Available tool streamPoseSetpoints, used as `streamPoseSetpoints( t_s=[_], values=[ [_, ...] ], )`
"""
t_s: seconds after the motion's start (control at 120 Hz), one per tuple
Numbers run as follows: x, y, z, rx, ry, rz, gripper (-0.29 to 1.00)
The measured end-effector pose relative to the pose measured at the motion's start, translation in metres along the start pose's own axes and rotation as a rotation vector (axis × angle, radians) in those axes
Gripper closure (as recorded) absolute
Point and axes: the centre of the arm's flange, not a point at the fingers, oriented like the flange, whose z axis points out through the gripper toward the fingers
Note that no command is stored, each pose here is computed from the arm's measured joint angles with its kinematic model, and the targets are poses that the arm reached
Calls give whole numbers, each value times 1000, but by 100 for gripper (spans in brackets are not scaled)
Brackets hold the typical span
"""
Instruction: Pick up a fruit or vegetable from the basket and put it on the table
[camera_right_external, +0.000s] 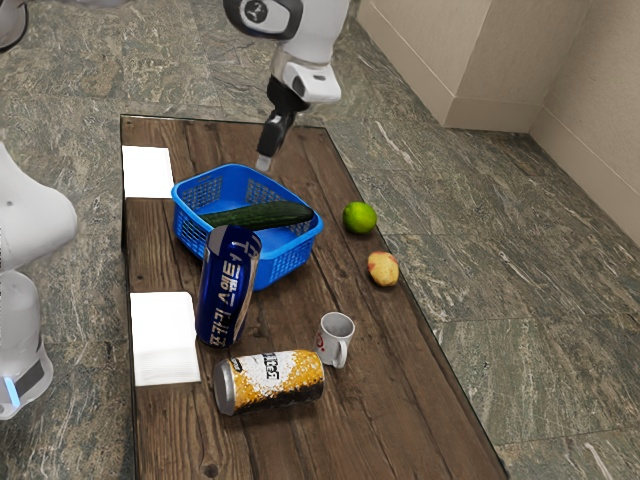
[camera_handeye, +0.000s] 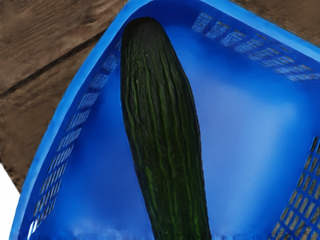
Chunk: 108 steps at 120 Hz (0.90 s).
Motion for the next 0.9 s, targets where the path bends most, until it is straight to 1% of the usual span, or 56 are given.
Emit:
streamPoseSetpoints(
  t_s=[0.05, 0.117, 0.283, 0.583, 0.792, 0.9],
  values=[
    [-23, -11, 11, -12, 6, -11, 0],
    [-31, -12, 22, -19, 6, 14, 0],
    [-24, 4, 59, -33, -27, 118, 0],
    [-10, 18, 88, -35, -30, 234, 0],
    [-8, 23, 115, -54, -45, 275, 1],
    [-20, -6, 127, -93, -31, 201, 1]
  ],
)
